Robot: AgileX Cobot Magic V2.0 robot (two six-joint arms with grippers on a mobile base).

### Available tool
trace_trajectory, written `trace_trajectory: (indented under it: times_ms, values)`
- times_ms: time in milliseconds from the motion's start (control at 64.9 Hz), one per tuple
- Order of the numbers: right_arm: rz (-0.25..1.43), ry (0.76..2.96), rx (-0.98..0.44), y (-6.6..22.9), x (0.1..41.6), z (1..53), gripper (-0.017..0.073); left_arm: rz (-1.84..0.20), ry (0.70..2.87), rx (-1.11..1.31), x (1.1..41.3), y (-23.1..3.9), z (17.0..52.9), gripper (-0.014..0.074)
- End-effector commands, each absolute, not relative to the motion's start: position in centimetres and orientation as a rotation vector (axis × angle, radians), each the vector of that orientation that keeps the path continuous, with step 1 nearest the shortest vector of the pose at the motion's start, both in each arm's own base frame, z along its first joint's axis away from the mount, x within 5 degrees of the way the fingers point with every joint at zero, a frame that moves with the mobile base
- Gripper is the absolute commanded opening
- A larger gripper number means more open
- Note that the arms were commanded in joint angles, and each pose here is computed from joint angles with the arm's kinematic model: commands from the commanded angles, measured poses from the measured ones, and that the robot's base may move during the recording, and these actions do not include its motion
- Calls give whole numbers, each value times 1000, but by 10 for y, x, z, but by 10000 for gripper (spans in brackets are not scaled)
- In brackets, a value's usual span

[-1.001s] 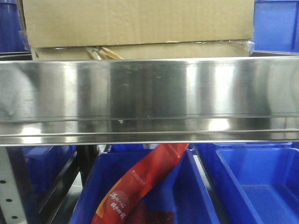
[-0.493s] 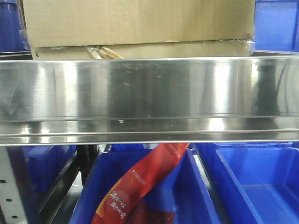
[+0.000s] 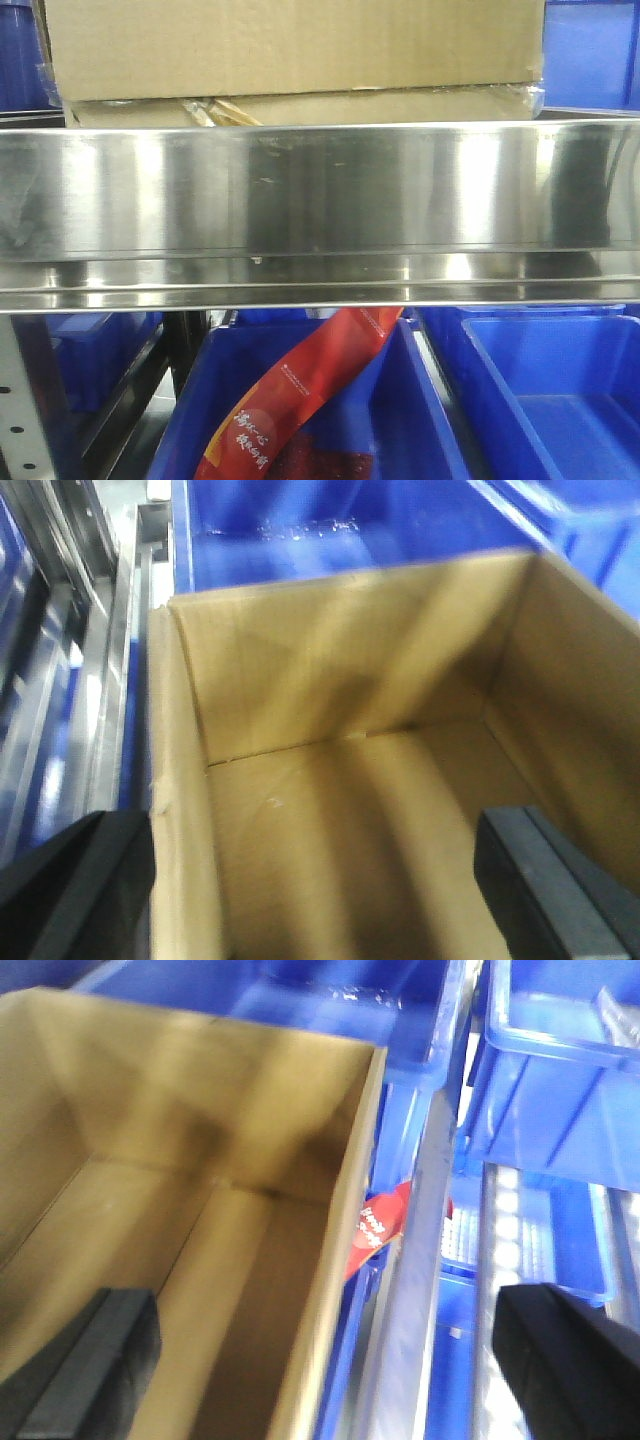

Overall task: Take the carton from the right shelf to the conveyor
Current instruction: 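Close both grippers on the opposite side walls of the cardboard box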

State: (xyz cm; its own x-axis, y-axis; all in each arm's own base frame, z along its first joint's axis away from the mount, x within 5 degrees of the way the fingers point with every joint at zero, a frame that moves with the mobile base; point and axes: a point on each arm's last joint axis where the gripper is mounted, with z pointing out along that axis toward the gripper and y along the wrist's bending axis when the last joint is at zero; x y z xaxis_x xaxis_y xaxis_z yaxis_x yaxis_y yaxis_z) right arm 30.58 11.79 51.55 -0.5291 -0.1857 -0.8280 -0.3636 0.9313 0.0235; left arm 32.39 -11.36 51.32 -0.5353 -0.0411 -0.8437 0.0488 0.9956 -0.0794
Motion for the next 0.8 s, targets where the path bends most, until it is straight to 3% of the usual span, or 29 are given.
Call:
trace_trajectory:
  times_ms: [0,524,786]
  values:
    - [222,2163,-383,123,324,505,559,-118,2139,-50,330,-103,512,548]
    - [210,2334,-350,134,381,444,559,-39,2347,-60,385,-92,443,548]
    - [265,2361,-356,140,387,434,559,-40,2378,-71,395,-90,432,548]
